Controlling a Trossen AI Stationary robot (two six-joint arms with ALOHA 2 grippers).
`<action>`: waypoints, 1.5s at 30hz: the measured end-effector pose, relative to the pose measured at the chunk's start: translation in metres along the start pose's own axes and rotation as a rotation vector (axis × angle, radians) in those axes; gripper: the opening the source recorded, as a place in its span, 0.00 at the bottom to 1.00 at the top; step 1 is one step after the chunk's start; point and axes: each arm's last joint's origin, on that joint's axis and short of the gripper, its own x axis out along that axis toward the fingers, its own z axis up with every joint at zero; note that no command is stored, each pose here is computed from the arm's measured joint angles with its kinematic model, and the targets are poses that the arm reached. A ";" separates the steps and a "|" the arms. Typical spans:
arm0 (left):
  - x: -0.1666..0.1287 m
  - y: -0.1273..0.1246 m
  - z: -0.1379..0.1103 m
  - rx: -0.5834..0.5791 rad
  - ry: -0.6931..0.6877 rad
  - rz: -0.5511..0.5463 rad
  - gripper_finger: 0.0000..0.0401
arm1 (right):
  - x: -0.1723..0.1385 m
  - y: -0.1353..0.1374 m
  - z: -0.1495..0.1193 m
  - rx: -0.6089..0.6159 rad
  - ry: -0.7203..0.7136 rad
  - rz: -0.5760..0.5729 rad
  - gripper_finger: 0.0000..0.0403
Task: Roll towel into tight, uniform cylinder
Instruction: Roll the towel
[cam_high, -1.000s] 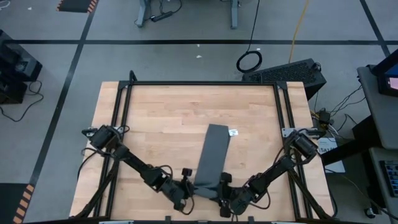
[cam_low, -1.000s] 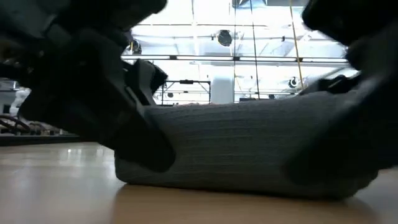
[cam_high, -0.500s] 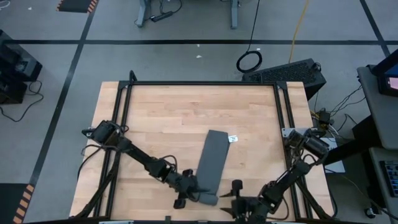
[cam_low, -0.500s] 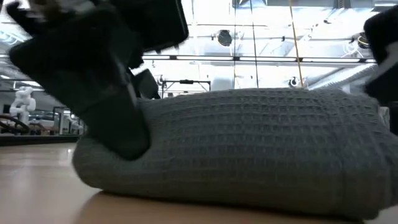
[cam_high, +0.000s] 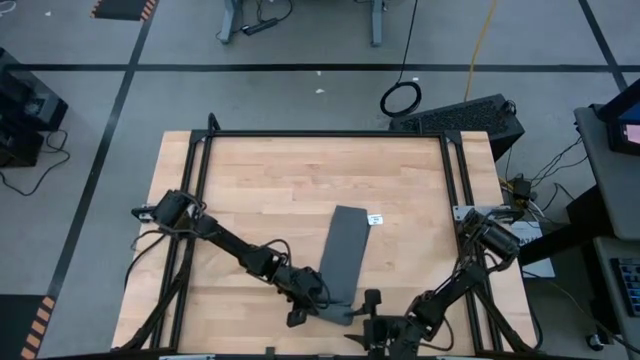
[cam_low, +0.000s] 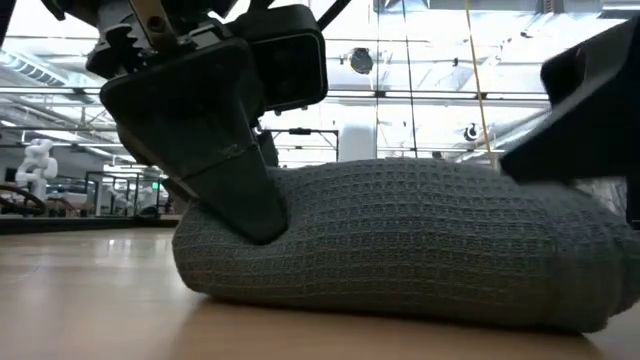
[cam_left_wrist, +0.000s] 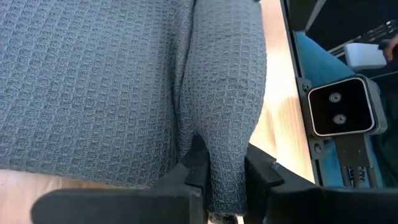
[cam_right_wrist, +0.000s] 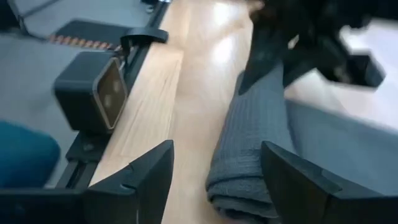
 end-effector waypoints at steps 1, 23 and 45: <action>0.000 0.001 0.001 -0.009 0.001 -0.003 0.13 | 0.002 -0.001 -0.002 0.007 0.003 -0.002 0.58; -0.004 0.014 0.009 -0.052 -0.006 0.004 0.13 | 0.020 -0.010 -0.025 -0.163 0.003 -0.177 0.64; -0.044 0.003 0.021 0.083 -0.067 0.208 0.56 | 0.017 -0.015 -0.036 0.113 0.041 -0.232 0.17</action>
